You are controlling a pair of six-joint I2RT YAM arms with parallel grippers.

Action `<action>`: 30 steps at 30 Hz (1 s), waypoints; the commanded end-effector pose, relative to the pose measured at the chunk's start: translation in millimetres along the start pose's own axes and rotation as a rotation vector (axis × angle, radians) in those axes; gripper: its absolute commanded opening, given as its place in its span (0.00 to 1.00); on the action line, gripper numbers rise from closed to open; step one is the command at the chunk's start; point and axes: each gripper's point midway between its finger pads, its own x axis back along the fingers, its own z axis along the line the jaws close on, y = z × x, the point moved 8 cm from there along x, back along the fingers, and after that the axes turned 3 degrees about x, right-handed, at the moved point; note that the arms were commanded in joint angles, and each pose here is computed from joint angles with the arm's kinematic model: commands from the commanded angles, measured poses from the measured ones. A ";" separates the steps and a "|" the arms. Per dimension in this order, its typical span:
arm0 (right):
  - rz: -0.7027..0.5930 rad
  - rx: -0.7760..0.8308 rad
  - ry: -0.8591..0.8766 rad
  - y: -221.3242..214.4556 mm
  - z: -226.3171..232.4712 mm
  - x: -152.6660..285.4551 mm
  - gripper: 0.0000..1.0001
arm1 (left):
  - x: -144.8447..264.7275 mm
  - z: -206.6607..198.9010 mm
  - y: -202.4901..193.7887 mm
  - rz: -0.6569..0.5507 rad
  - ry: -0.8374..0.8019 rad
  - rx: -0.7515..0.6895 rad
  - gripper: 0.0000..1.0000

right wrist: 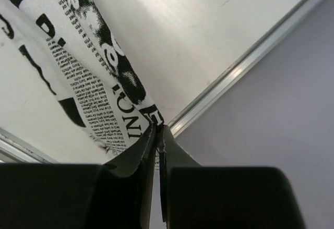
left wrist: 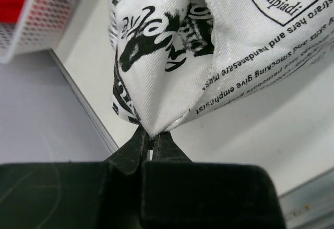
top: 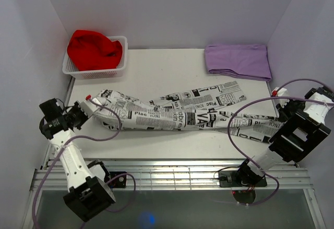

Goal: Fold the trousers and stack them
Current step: Flatten the trousers out

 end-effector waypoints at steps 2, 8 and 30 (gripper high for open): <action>0.071 0.060 0.010 -35.8 11.3 1.4 0.08 | 8.6 -55.3 -46.7 0.124 -0.169 -0.057 0.00; 0.074 0.080 0.053 -42.5 23.4 -2.4 0.08 | 13.4 -41.9 -40.0 0.079 -0.267 0.179 0.64; 0.055 0.296 -0.118 -25.5 19.8 -14.7 0.08 | -102.7 30.1 22.6 0.082 -0.537 0.778 0.91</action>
